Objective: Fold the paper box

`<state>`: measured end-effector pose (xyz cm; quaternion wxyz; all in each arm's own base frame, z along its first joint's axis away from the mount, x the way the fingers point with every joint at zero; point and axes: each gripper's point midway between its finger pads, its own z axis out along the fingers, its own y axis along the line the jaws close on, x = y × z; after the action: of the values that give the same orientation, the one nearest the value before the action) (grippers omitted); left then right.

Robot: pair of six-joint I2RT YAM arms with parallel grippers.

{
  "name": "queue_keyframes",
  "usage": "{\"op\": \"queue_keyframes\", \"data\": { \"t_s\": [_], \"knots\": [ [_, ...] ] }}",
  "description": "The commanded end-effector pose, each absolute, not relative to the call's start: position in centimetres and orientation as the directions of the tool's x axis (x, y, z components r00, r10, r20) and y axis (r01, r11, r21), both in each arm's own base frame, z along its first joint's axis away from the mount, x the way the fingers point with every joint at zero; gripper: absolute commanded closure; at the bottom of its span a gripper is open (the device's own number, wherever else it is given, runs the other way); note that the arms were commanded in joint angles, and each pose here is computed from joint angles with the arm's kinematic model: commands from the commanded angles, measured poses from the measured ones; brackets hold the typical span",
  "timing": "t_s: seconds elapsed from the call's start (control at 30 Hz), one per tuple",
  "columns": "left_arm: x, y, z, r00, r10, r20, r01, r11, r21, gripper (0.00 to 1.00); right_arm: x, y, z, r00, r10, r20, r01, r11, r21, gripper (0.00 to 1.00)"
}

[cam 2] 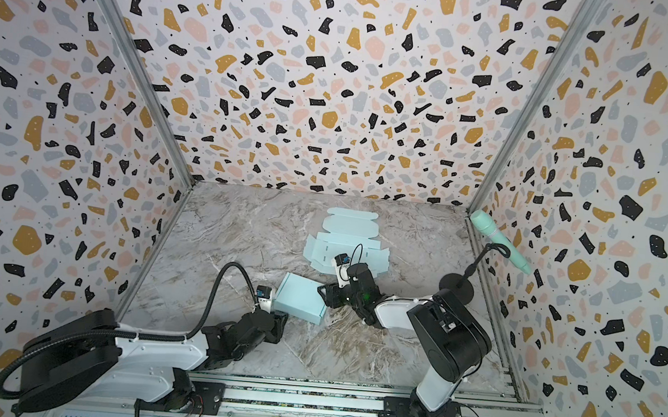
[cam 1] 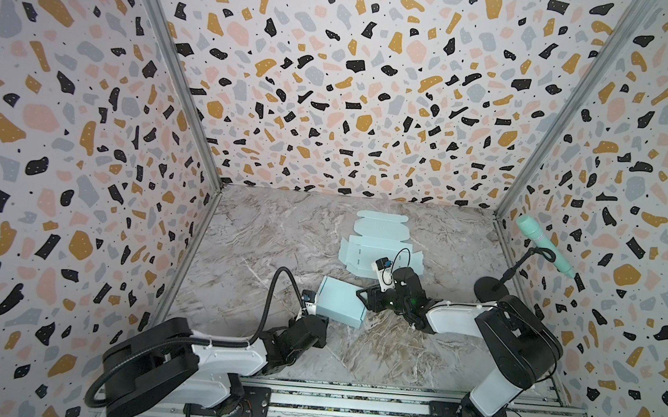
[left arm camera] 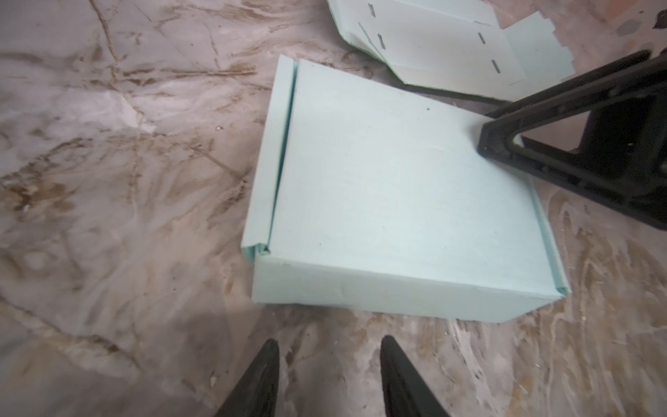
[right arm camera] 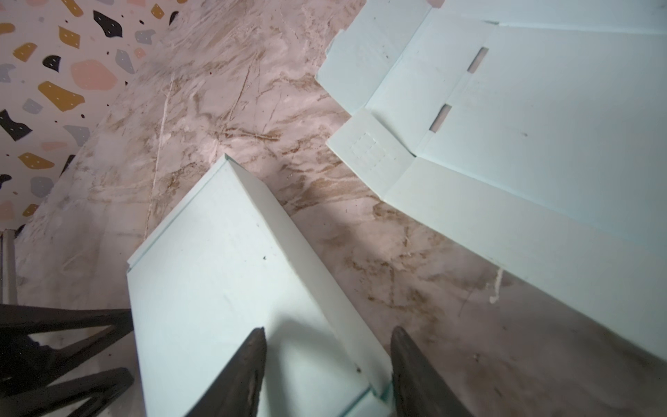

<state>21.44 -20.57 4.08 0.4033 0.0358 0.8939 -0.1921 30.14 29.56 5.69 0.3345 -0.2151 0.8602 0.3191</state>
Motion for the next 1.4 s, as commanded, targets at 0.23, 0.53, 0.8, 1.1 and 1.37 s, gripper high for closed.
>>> {"op": "queue_keyframes", "data": {
  "t_s": [0.23, 0.53, 0.8, 1.1, 1.37],
  "knots": [
    [21.2, -18.3, 4.8, -0.703, -0.218, -0.677, 0.206, 0.848, -0.488, 0.82, 31.9, 29.5, 9.6, -0.659, -0.197, -0.726, -0.620, 0.689, 0.376, 0.41],
    [22.9, -17.2, 6.7, -0.669, -0.289, -0.685, 0.208, 0.811, -0.546, 1.00, 33.0, 33.8, 9.9, -0.660, -0.267, -0.703, -0.698, 0.564, 0.441, 0.40],
    [23.0, -17.9, 5.4, -0.687, -0.279, -0.671, 0.227, 0.795, -0.563, 1.00, 32.0, 36.1, 7.5, -0.673, -0.319, -0.667, -0.710, 0.532, 0.461, 0.35],
    [23.8, -17.5, 4.3, -0.674, -0.275, -0.686, 0.214, 0.816, -0.536, 1.00, 31.6, 37.0, 6.1, -0.683, -0.343, -0.645, -0.711, 0.512, 0.481, 0.32],
    [24.9, -16.4, 4.4, -0.651, -0.305, -0.695, 0.179, 0.829, -0.531, 1.00, 31.3, 37.6, 5.6, -0.682, -0.359, -0.637, -0.719, 0.488, 0.495, 0.38]
  ]
}}
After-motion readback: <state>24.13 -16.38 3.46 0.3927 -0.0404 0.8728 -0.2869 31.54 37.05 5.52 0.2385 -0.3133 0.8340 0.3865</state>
